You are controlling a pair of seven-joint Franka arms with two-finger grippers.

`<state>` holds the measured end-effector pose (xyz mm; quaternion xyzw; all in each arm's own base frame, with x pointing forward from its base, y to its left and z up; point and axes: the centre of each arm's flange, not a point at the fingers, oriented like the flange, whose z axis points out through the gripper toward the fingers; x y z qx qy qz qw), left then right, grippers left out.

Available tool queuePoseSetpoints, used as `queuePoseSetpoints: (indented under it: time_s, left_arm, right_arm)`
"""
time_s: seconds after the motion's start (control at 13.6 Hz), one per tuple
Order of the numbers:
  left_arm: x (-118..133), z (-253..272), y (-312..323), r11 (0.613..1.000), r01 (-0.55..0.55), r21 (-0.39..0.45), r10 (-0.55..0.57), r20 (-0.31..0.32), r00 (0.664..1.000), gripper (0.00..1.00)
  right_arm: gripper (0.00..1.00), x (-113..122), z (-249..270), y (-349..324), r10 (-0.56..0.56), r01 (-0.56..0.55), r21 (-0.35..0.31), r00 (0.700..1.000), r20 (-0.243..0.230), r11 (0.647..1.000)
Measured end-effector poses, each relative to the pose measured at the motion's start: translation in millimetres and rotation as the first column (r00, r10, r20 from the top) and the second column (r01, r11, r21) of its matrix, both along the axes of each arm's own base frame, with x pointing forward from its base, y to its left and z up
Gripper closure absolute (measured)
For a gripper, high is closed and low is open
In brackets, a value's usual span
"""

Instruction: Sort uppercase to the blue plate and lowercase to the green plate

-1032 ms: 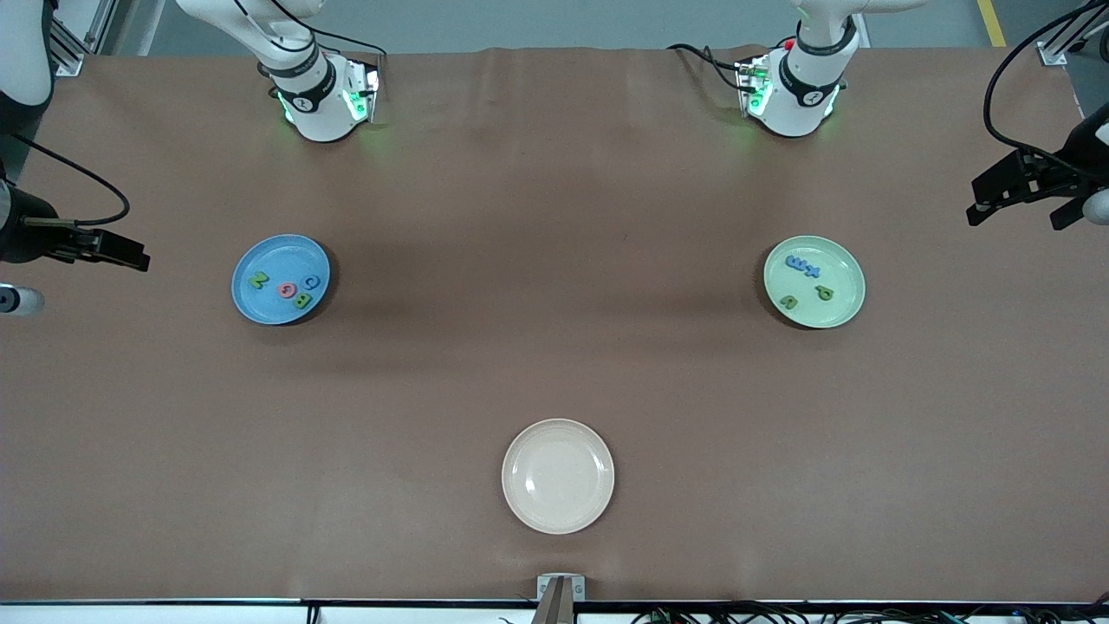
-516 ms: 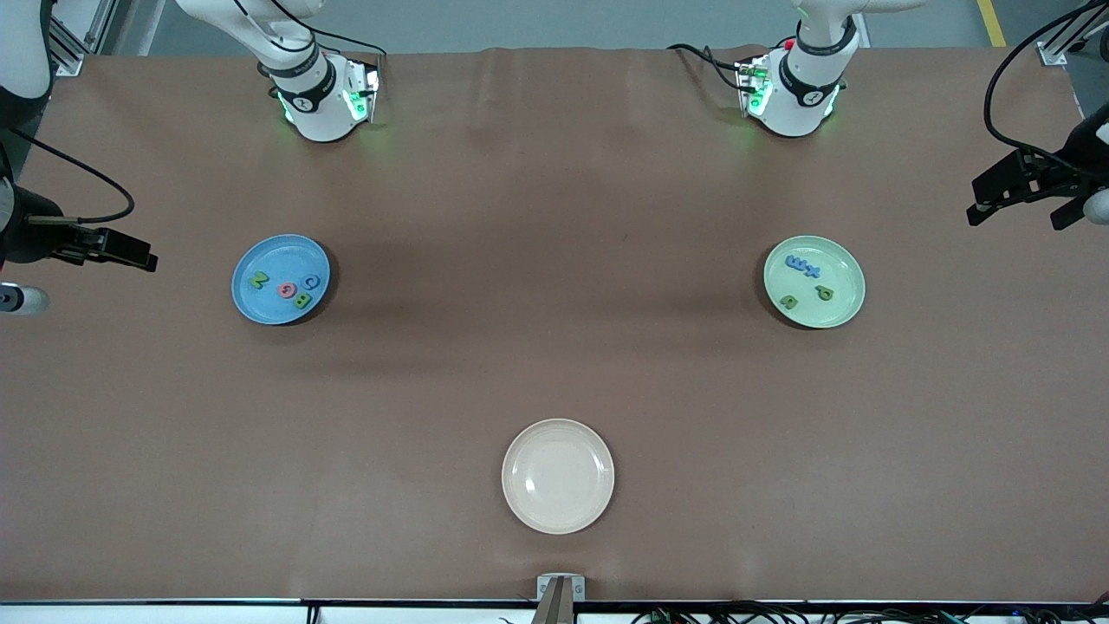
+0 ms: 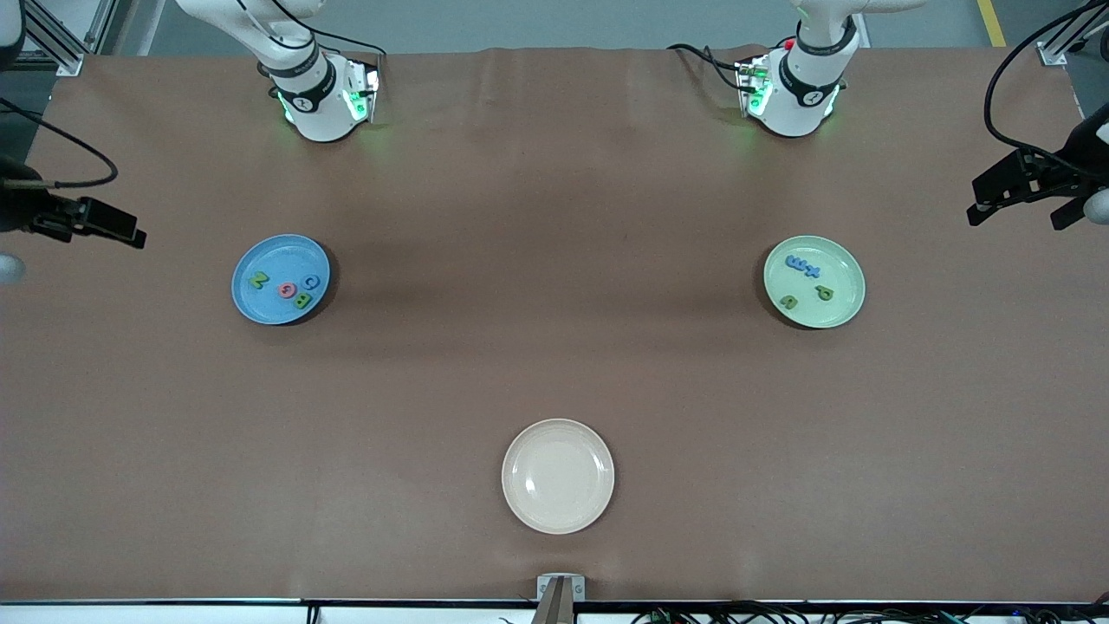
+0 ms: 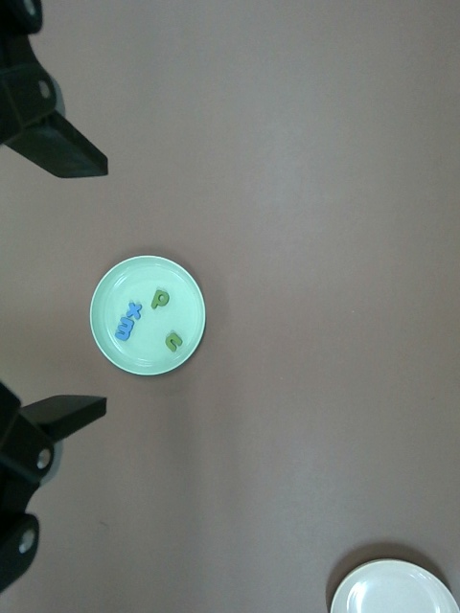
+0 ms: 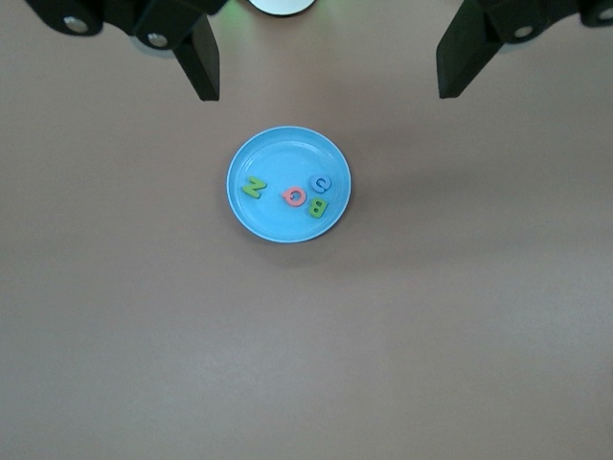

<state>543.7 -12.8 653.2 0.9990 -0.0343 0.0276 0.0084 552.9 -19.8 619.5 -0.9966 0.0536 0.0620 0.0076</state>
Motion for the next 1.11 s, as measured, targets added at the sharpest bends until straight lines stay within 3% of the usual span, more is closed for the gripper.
queuePoseSetpoints:
  time_s: [0.66,1.11]
  left_arm:
    - [0,0,0,1.0,0.0,0.0,0.0,0.0,1.0,0.0]
    - [0,0,0,1.0,0.0,0.0,0.0,0.0,1.0,0.0]
  right_arm:
    - [0.0,-42,4,2,0.004,-0.004,0.006,0.999,0.036,1.0]
    - [0.0,-44,9,5,0.011,-0.011,0.0,0.998,0.066,1.0]
